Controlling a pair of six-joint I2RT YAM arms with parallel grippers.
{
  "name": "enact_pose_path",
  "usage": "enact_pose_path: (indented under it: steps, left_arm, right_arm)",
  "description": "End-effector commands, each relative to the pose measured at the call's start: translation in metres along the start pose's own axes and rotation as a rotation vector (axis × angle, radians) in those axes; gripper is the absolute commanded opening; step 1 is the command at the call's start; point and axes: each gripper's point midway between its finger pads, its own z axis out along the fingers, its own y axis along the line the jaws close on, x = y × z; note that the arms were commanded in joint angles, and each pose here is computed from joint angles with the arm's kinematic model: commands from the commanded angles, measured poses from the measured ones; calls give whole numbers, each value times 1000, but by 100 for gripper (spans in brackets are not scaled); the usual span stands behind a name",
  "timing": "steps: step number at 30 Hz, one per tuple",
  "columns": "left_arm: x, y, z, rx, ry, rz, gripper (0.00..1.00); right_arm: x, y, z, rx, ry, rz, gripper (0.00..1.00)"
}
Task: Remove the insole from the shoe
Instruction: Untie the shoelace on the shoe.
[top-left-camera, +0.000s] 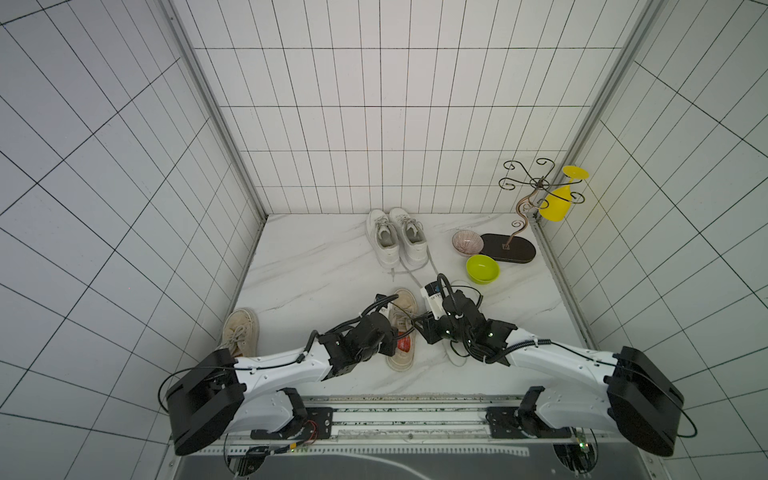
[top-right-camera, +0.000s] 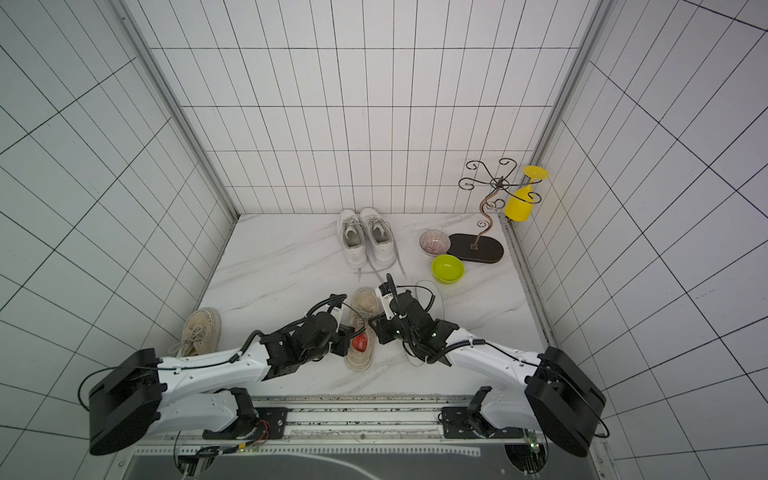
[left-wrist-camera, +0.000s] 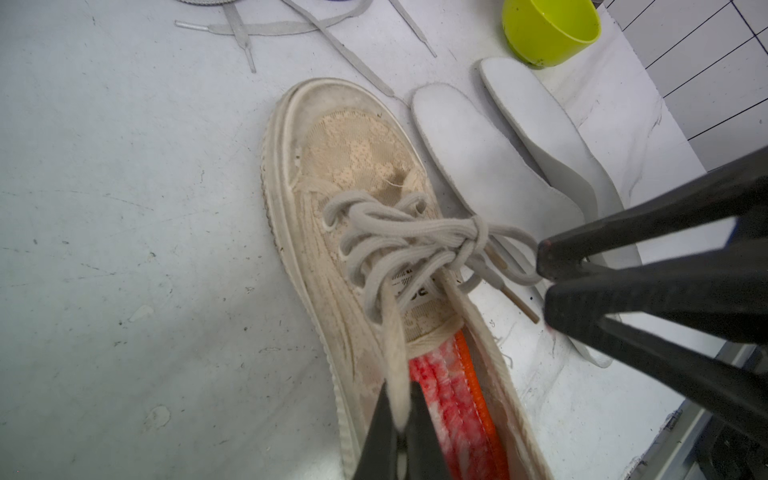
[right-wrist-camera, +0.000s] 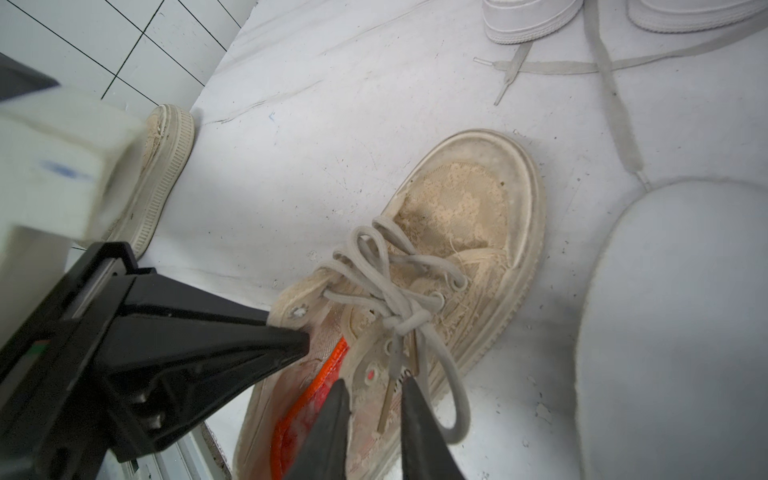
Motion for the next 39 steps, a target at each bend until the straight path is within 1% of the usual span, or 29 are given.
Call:
enact_pose_path:
  steps: [1, 7, 12, 21, 27, 33, 36, 39]
  left_arm:
    - [-27, -21, -3, 61, -82, -8, 0]
    - [-25, -19, -3, 60, -82, -13, 0]
    - [-26, -19, -5, 62, -86, -17, 0]
    - [-28, -22, -7, 73, -93, -12, 0]
    - [-28, -23, -8, 76, -93, -11, 0]
    - [-25, -20, -5, 62, -82, -17, 0]
    - [-20, -10, -1, -2, -54, -37, 0]
    - [-23, 9, -3, -91, -79, -60, 0]
  right_arm:
    - [-20, 18, -7, -36, -35, -2, 24]
    - [-13, 10, -4, 3, -15, 24, 24]
    - [-9, 10, 2, 4, 2, 22, 25]
    - [-14, 13, 10, 2, 3, 10, 25]
    - [-14, 12, 13, 8, 3, 3, 20]
    - [-11, 8, 14, 23, 4, -6, 6]
    - [-4, -3, 9, 69, 8, -25, 0]
    - [2, -10, 2, 92, 8, -40, 0]
